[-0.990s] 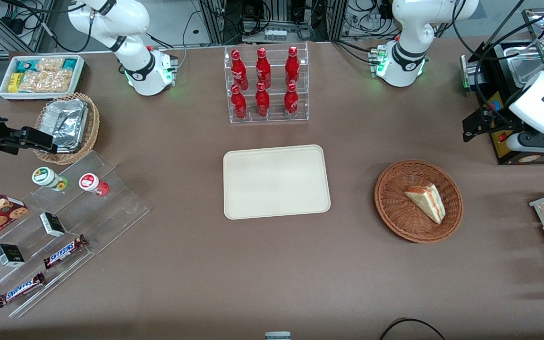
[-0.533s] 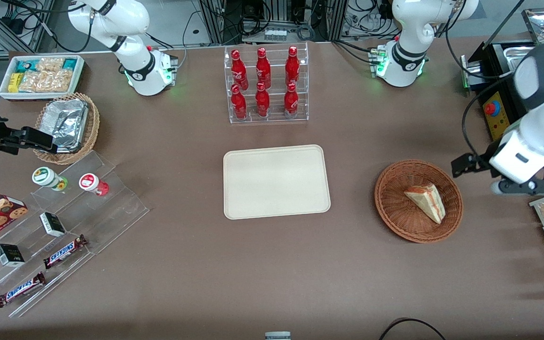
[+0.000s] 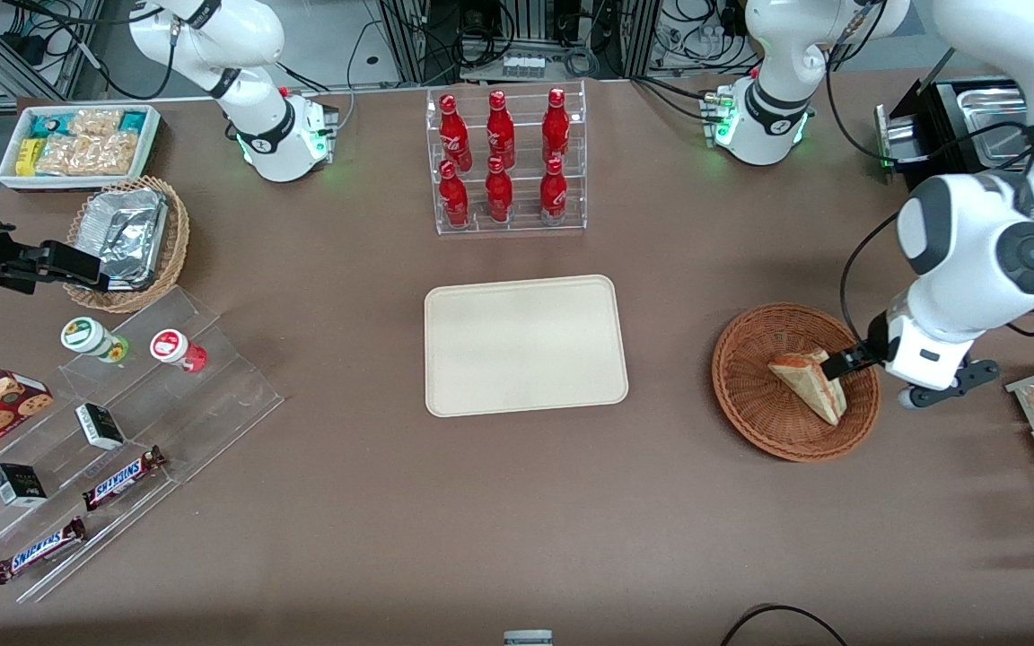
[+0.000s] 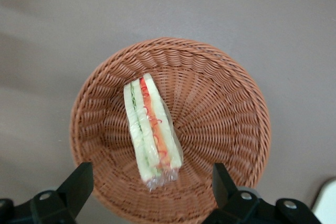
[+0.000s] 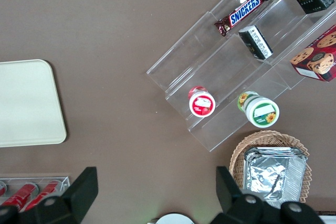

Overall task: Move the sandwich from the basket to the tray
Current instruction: 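Move the left gripper down over the sandwich in the wicker basket, then close the left gripper on the wrapped sandwich and lift it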

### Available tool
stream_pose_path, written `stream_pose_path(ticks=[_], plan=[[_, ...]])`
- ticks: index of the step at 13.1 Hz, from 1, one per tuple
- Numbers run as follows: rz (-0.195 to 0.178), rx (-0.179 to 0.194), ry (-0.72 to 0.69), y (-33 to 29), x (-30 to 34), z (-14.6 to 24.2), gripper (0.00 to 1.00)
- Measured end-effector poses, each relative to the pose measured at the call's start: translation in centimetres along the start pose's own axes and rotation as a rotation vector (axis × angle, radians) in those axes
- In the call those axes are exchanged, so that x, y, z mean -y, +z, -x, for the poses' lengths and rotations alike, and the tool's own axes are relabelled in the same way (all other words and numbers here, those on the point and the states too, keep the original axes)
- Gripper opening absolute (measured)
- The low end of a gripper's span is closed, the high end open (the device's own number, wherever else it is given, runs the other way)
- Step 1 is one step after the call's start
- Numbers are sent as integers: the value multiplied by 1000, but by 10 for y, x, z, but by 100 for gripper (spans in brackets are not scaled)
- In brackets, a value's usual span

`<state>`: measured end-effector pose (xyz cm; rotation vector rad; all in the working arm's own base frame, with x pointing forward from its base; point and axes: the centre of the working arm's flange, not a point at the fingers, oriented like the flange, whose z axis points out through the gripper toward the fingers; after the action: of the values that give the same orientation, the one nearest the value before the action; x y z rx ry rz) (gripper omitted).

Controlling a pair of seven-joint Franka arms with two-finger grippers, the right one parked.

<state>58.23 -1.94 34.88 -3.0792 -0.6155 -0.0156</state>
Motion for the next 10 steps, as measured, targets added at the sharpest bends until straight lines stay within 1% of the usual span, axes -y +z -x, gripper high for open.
stream_pose_path(ticks=[4, 10], plan=[[0, 1, -78, 43, 8, 19, 100], [-9, 18, -95, 70, 9, 22, 100]])
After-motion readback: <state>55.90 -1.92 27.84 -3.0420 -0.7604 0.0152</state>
